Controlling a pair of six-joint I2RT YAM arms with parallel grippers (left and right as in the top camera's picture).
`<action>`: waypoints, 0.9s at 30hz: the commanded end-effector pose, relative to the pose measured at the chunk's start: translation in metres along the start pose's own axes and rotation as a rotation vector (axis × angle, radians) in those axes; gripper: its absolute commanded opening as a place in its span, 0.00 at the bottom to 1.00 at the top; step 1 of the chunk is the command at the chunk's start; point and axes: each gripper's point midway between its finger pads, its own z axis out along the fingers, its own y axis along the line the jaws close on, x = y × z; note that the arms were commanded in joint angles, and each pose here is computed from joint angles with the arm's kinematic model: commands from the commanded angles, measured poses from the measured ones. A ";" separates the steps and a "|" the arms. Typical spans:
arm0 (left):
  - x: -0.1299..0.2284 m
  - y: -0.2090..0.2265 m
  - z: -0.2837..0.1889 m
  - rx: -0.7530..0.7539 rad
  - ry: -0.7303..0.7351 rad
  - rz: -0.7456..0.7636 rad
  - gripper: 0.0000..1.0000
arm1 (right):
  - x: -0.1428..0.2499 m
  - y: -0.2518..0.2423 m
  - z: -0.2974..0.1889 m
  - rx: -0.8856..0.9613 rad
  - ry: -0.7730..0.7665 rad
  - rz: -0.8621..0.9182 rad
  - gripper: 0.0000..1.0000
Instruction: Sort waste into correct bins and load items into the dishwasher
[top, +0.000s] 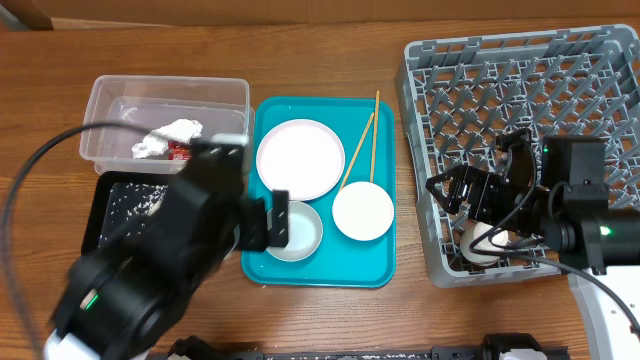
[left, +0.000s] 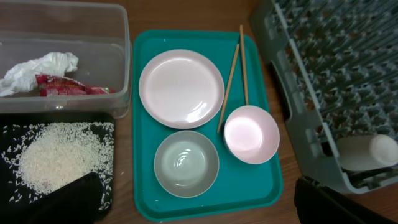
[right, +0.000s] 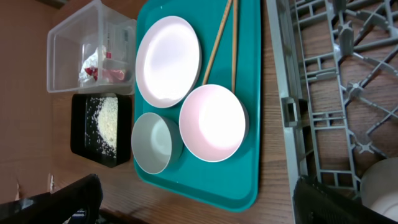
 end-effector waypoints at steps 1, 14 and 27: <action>-0.002 0.002 -0.019 0.031 -0.053 0.003 1.00 | -0.006 -0.001 0.001 0.008 -0.005 0.003 1.00; -0.009 0.063 -0.035 -0.268 -0.179 0.004 1.00 | -0.007 -0.015 0.022 0.035 0.073 0.054 1.00; 0.009 0.075 0.011 -0.015 -0.578 0.109 1.00 | -0.007 -0.017 0.025 0.038 0.082 0.059 1.00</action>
